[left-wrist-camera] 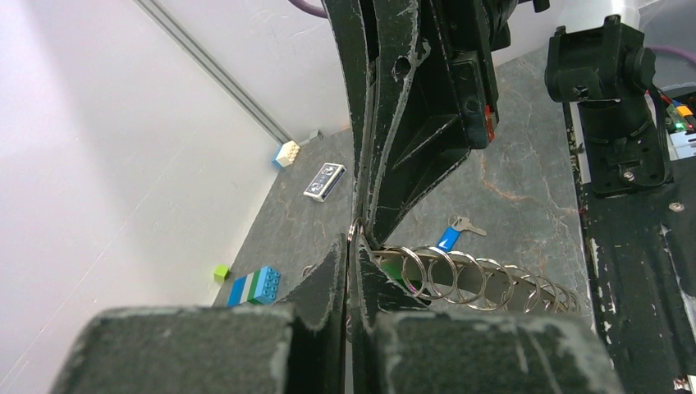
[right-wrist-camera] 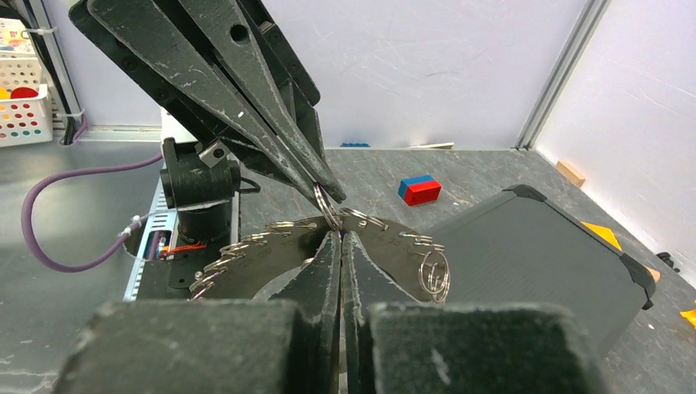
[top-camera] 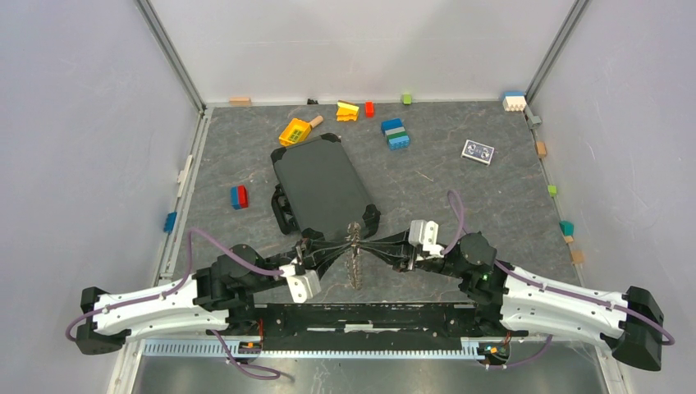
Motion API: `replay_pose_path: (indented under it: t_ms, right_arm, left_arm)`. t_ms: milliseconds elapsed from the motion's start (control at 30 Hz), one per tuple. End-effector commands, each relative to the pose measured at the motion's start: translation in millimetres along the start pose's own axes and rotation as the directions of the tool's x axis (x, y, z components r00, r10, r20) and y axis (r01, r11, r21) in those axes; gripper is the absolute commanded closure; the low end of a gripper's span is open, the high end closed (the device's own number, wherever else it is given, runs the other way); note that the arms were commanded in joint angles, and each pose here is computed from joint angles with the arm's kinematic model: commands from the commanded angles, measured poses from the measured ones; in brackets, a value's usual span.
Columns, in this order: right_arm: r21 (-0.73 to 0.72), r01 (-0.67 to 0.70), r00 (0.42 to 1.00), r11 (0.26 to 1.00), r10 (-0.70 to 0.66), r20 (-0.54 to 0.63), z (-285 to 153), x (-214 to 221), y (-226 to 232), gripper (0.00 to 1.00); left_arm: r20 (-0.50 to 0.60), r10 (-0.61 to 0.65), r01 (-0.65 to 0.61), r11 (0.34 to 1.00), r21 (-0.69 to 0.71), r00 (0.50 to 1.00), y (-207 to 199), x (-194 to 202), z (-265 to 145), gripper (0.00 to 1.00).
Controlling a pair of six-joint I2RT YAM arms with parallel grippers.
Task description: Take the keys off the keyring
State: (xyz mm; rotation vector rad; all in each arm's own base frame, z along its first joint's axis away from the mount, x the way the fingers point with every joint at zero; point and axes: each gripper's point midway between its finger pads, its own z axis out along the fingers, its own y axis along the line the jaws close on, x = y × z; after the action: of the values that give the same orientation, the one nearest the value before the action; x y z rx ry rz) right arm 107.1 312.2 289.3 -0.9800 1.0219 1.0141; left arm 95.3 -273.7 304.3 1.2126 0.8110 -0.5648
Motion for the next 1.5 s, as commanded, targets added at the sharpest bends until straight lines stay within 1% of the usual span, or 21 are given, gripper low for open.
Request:
replay_pose_path:
  t_ms: [0,400,733,867,967,1100,1167,1300,1467]
  right_arm:
    - [0.01,-0.024,1.0,1.0,0.024,0.008,3.1,-0.5,-1.1,1.0]
    - [0.016,-0.041,0.998,0.999,0.042,-0.039,9.8,9.7,-3.0,1.0]
    - [-0.007,-0.048,0.998,0.999,0.047,-0.038,16.8,6.3,-0.7,1.0]
    - [-0.011,-0.026,0.999,1.0,0.025,-0.044,14.3,8.3,-0.3,0.86]
    - [-0.022,0.017,0.999,1.0,-0.018,-0.046,9.0,8.8,0.6,0.76]
    - [-0.046,0.095,0.995,0.994,-0.096,-0.019,-0.1,4.3,3.7,0.67]
    - [-0.053,0.125,0.992,0.991,-0.125,-0.004,-3.8,1.7,5.0,0.65]
    - [-0.077,0.166,0.986,0.983,-0.165,0.029,-7.8,-5.6,9.1,0.66]
    - [-0.106,0.172,0.984,0.979,-0.166,0.063,-7.8,-14.3,15.1,0.67]
  left_arm:
    - [0.148,-0.034,0.041,0.998,-0.046,0.988,14.1,-35.3,-0.3,0.98]
    - [0.187,-0.048,0.053,0.998,-0.022,0.981,8.6,-40.6,5.6,0.98]
    - [0.192,-0.063,0.066,0.998,-0.01,0.979,4.0,-37.9,10.4,0.98]
    - [0.195,-0.064,0.068,0.998,-0.014,0.979,4.2,-37.8,9.4,0.98]
    - [0.197,-0.063,0.069,0.997,-0.024,0.978,6.0,-38.2,7.2,0.98]
    - [0.2,-0.063,0.072,0.997,-0.037,0.978,7.5,-37.8,3.8,0.98]
    - [0.202,-0.064,0.073,0.996,-0.041,0.977,8.2,-37.9,2.7,0.98]
    - [0.202,-0.065,0.075,0.996,-0.043,0.977,8.6,-37.7,1.5,0.98]
    - [0.201,-0.066,0.075,0.996,-0.04,0.977,7.9,-37.4,2.8,0.98]
